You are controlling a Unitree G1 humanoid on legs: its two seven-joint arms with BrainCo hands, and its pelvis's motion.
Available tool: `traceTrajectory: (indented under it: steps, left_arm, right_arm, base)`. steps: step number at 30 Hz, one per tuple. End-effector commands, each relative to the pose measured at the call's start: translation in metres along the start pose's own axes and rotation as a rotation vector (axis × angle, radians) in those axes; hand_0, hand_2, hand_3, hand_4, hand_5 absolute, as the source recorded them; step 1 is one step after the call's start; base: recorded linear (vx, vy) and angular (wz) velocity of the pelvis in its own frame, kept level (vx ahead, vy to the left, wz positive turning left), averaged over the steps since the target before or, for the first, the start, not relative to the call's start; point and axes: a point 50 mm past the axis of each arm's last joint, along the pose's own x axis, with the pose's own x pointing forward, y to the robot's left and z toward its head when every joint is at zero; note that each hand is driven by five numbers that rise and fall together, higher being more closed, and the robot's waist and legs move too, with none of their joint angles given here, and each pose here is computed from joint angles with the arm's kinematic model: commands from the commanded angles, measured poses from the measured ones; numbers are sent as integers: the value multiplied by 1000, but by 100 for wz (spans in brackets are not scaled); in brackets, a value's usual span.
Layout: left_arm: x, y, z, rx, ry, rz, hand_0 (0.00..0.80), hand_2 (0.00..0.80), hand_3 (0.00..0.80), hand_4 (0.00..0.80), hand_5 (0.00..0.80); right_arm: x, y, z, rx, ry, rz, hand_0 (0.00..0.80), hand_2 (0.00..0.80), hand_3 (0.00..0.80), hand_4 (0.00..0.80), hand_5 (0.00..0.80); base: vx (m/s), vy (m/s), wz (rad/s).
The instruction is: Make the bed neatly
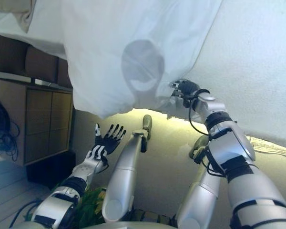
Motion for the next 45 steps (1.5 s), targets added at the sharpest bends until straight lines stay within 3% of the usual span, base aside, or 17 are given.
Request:
traceTrajectory:
  steps: [1, 20, 28, 39, 45]
  left_arm:
    - [-1, -4, 10, 41, -23, -27, 0, 0, 0, 0, 0]
    - [-3, 0, 26, 36, -58, 49, 0, 0, 0, 0, 0]
    - [-8, 6, 55, 37, -134, 148, 0, 0, 0, 0, 0]
    - [-7, -3, 81, 72, -193, 185, 0, 0, 0, 0, 0]
    - [-5, -11, 90, 93, -204, 176, 0, 0, 0, 0, 0]
  right_arm:
    - [-4, 12, 61, 1, -218, 81, 800, 800, 800, 800, 800]
    - [-5, -2, 36, 69, -184, 37, 800, 800, 800, 800, 800]
    - [-17, -33, -17, 133, -77, -50, 800, 800, 800, 800, 800]
    - [-63, -88, -110, 146, 206, -295, 800, 800, 800, 800, 800]
    - [-71, -92, -125, 161, 272, -305, 800, 800, 800, 800, 800]
  base:
    - [0, 0, 0]
    - [1, -13, -2]
    - [24, -23, -10]
    - [33, -20, -7]
    - [11, -6, -1]
